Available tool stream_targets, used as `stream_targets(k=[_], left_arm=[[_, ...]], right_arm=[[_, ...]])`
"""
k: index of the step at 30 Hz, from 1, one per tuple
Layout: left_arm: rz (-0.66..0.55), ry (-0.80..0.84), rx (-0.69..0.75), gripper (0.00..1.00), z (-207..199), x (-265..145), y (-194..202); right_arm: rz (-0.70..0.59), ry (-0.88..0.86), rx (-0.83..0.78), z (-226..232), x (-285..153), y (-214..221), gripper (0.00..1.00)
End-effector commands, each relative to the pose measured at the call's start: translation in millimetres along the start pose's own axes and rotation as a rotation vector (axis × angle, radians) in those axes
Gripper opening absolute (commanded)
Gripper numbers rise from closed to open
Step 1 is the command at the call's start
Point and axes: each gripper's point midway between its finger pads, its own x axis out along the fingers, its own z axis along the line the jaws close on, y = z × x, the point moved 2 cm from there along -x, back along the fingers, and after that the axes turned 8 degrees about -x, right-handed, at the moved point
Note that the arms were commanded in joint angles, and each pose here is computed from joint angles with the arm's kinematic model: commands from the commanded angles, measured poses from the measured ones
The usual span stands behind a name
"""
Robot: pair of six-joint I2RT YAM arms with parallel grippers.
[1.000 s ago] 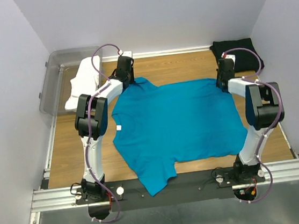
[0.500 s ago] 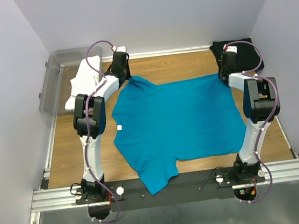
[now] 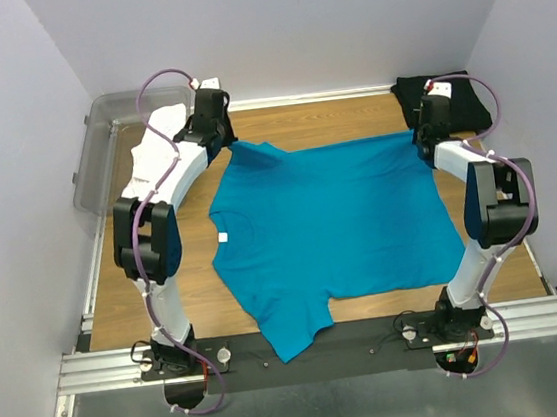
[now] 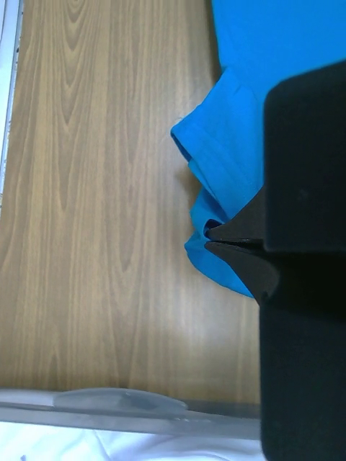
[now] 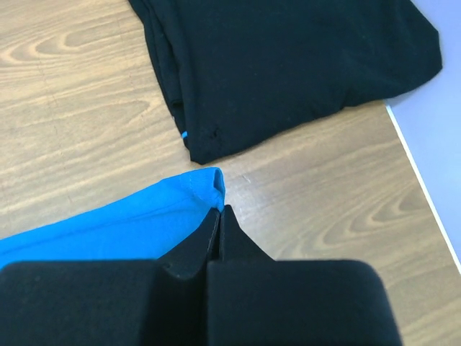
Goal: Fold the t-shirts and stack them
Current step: Fold the tshirt
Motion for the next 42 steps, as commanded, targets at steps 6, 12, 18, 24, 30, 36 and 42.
stream_targets(k=[6, 12, 18, 24, 30, 36, 42], left_arm=[[0.041, -0.017, -0.095, 0.0, 11.2, -56.3, 9.3], [0.083, -0.029, -0.149, 0.0, 17.6, -87.7, 23.0], [0.113, -0.011, -0.228, 0.0, 17.4, -117.0, 40.1], [0.124, 0.007, -0.328, 0.0, 17.3, -145.3, 61.3], [0.162, 0.023, -0.425, 0.0, 14.8, -165.5, 90.0], [0.201, 0.056, -0.511, 0.0, 9.1, -185.6, 127.3], [0.28, 0.033, -0.582, 0.0, 22.7, -182.7, 187.6]], right_arm=[[-0.006, 0.059, 0.038, -17.6, -21.0, 4.1, 0.01], [-0.002, 0.074, 0.048, -22.9, -32.8, 9.4, 0.01], [0.012, 0.096, 0.057, -26.9, -38.7, 17.1, 0.01], [0.027, 0.107, 0.066, -28.6, -42.8, 25.2, 0.01], [0.049, 0.143, 0.079, -34.3, -50.3, 38.7, 0.01], [0.079, 0.167, 0.107, -36.2, -55.6, 55.7, 0.01], [0.134, 0.176, 0.138, -32.0, -55.0, 82.5, 0.01]])
